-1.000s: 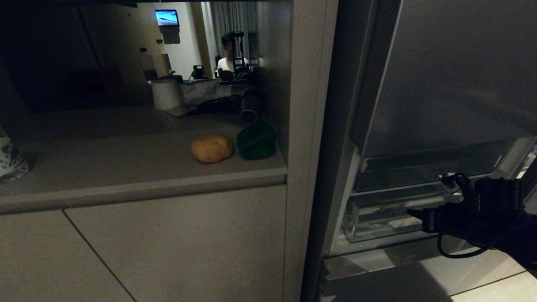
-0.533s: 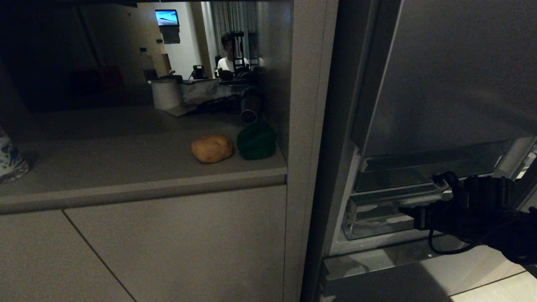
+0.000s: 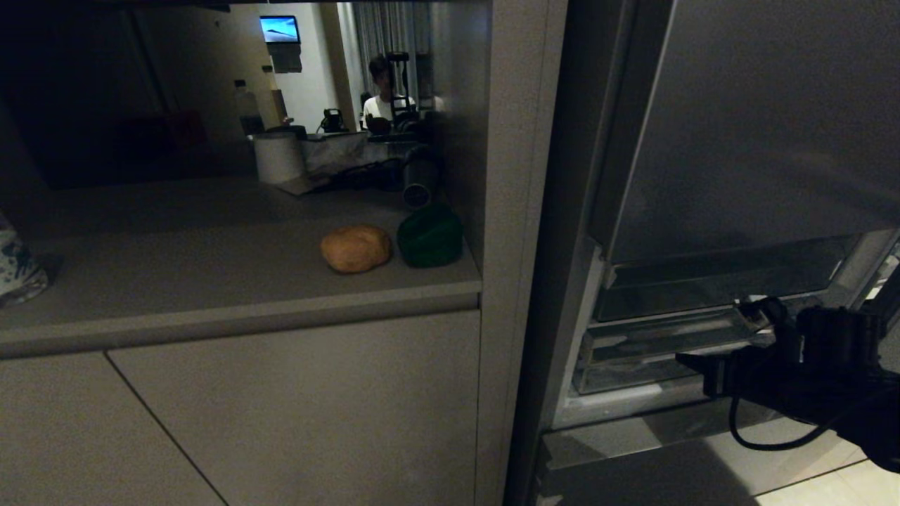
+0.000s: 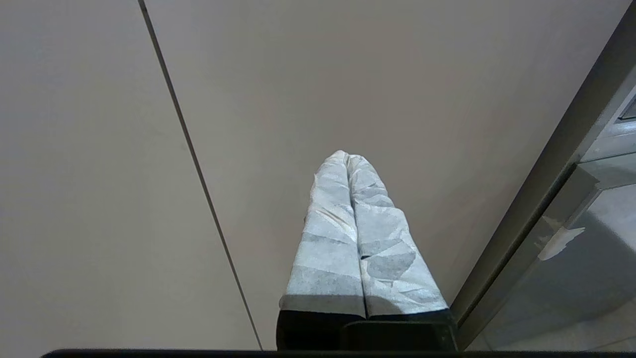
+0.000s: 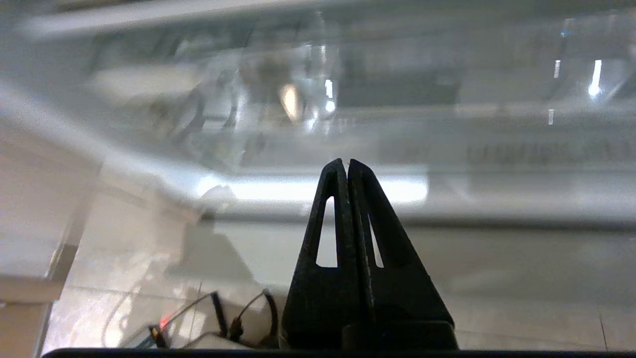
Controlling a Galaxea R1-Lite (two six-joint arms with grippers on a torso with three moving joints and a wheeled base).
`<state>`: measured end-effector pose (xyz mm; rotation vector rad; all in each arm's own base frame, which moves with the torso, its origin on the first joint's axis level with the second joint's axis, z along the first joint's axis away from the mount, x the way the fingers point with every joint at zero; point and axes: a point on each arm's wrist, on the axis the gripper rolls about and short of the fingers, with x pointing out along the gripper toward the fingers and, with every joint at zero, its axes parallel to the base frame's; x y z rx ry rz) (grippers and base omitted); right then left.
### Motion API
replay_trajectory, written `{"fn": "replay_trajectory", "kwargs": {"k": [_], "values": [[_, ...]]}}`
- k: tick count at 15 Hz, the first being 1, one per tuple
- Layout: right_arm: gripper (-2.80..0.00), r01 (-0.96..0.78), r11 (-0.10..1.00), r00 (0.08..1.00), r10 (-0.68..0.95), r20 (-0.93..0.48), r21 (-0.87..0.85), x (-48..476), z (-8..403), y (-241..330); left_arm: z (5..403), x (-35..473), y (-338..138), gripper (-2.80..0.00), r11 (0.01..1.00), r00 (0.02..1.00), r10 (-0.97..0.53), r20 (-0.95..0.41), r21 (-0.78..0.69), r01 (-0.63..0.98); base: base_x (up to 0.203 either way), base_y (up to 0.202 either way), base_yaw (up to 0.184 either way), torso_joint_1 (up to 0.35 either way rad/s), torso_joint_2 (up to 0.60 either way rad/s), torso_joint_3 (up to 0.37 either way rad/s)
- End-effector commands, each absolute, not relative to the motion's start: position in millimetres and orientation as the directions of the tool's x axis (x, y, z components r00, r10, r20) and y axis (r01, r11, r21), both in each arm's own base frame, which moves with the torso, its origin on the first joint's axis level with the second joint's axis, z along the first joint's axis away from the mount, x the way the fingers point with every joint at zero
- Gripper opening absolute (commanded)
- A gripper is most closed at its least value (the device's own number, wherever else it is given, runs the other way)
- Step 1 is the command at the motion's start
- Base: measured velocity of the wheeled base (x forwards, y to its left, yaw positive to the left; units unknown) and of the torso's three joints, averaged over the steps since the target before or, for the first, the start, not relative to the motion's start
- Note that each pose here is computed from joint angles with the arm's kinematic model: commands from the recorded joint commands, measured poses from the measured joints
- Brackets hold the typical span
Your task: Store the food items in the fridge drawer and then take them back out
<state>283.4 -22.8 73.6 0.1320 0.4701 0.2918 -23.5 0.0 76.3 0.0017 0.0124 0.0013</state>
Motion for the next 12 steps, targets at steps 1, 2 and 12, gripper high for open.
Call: {"fn": "replay_trajectory", "kwargs": {"k": [1,2,12], "values": [[-2.8,-0.257,0.952,0.88,0.301,-0.367,0.165,246.6,99.6,-19.0,76.3,-23.5,0.0,-2.8,1.0,1.0,0.002,-0.012,0.002,-0.002,0.0,0.0,0.0,0.0,0.0,0.0],[-2.8,-0.258,0.954,0.89,0.297,-0.345,0.155,231.9,107.5,-17.6,76.3,-23.5,0.0,-2.8,1.0,1.0,0.002,-0.012,0.002,-0.002,0.0,0.0,0.0,0.0,0.0,0.0],[-2.8,-0.094,0.994,0.985,0.083,-0.15,-0.064,57.7,132.2,-2.2,76.3,-23.5,0.0,-2.8,1.0,1.0,0.002,-0.012,0.002,-0.002,0.0,0.0,0.0,0.0,0.0,0.0]]}}
